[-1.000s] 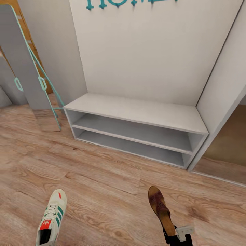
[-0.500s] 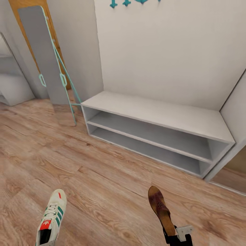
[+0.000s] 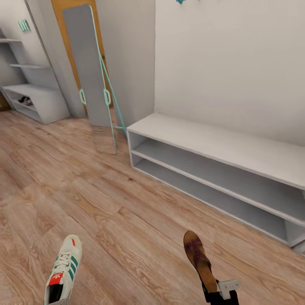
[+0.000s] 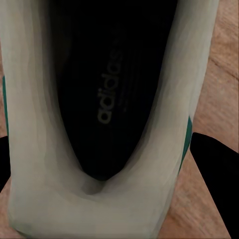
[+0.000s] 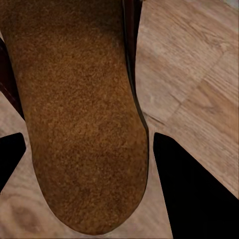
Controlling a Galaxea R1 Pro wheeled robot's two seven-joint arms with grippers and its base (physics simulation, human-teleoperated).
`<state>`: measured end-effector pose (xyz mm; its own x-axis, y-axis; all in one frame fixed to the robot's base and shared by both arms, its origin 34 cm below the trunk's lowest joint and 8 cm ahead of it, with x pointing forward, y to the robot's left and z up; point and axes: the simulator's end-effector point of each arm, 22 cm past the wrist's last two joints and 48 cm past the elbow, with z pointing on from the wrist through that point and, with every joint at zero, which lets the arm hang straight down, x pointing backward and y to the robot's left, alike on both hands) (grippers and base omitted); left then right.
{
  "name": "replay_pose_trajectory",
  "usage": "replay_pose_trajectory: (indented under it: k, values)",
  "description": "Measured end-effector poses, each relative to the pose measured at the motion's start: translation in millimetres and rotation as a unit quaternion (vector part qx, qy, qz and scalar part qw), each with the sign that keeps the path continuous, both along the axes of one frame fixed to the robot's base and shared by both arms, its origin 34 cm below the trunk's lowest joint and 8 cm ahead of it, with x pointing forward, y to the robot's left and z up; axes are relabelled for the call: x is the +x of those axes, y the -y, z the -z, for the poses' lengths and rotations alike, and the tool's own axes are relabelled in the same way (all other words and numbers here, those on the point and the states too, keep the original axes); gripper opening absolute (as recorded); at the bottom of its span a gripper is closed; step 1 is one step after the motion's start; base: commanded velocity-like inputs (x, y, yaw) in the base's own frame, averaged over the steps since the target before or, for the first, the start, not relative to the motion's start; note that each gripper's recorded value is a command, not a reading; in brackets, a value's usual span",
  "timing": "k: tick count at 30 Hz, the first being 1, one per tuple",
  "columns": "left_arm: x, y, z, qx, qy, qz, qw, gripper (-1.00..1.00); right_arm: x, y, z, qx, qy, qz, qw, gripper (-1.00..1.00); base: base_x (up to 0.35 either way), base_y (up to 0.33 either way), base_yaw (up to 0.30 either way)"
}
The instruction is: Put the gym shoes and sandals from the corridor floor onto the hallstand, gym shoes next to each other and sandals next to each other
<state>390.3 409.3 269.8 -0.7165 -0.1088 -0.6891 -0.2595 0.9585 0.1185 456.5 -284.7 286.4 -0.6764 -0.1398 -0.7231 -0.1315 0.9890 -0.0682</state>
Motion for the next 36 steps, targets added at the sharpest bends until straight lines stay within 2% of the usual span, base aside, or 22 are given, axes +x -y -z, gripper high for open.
replay_pose_trajectory:
  k: [36]
  values:
    - [-7.8, -0.5, 6.4, 0.0, -0.011, -0.001, 0.9999, -1.0, -7.3, -0.7, 8.1, 0.0, -0.012, 0.0, 0.9999, -1.0, 0.247, 0.222, 0.279]
